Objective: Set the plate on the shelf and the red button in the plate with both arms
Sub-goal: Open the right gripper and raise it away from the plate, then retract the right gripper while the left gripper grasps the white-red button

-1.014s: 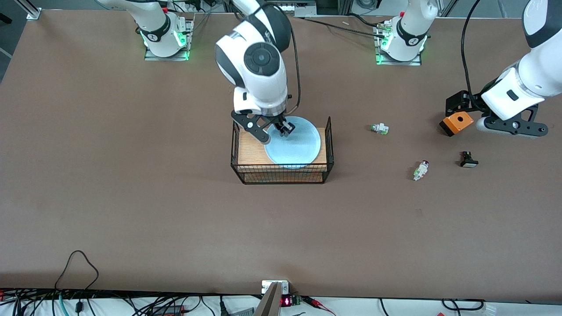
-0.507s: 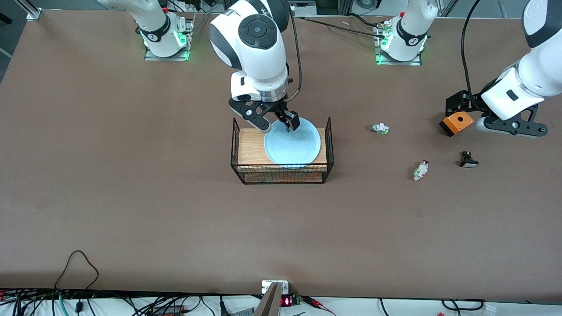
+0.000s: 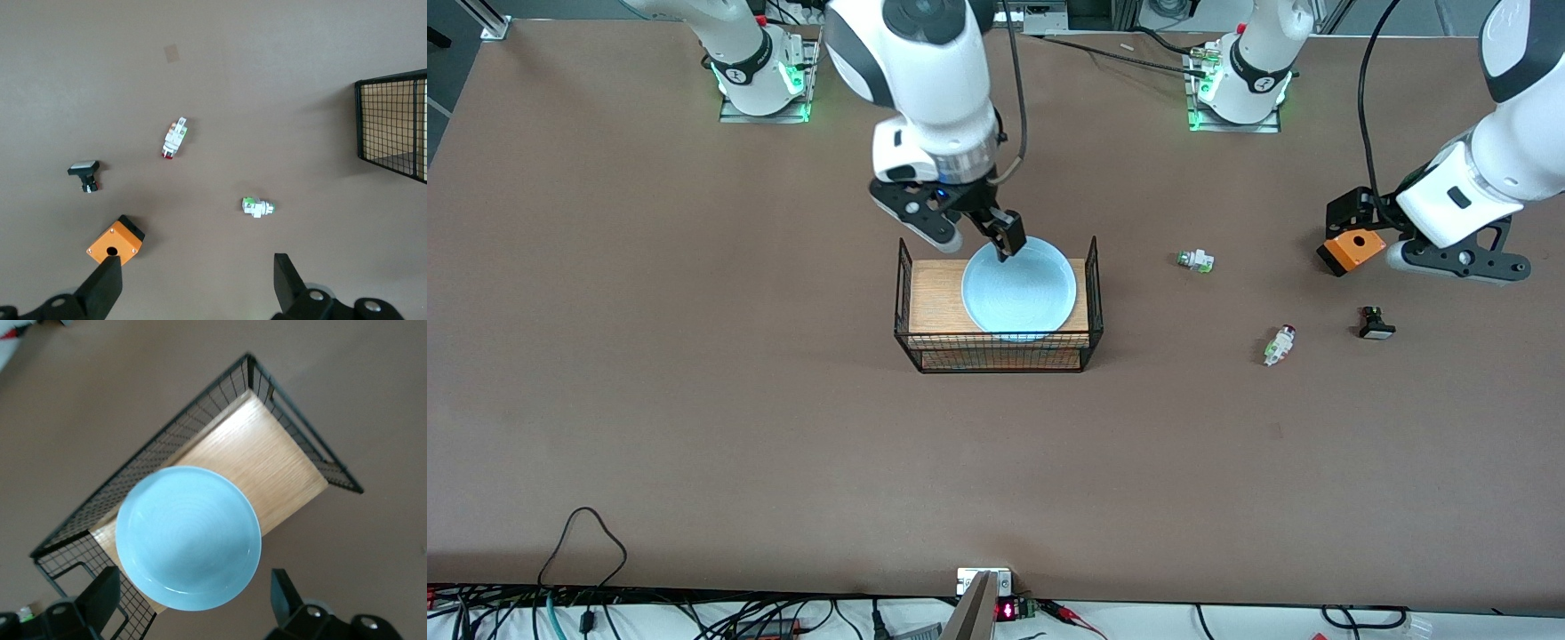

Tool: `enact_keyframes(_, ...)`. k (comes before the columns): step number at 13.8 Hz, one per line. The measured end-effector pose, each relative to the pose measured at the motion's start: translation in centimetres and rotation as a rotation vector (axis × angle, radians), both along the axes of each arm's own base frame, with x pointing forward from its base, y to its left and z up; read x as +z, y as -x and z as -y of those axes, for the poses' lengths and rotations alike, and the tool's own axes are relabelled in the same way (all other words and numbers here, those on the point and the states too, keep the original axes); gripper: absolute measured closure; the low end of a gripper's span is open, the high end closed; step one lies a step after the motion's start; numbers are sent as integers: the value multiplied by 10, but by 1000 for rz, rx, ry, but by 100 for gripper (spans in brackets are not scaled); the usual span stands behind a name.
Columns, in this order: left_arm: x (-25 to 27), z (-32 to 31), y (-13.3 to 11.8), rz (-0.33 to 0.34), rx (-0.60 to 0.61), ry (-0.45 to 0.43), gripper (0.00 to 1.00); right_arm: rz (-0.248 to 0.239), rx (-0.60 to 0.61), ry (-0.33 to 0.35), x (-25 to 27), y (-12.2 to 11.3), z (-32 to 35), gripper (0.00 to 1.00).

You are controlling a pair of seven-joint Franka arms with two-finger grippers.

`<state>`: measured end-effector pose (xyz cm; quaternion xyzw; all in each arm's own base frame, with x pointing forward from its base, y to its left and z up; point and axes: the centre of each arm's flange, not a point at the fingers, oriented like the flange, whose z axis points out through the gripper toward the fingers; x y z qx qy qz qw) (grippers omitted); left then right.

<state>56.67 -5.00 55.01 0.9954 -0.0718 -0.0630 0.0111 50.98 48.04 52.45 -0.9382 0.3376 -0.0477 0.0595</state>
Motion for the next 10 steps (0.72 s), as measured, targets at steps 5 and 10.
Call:
enact_keyframes(5,-37,22,-10,-100,-32,-12,0,-82,297,144,30,-32,96,0)
enact_keyframes(10,-108,43,-22,-187,-13,-45,0,-172,619,203,53,-78,233,0)
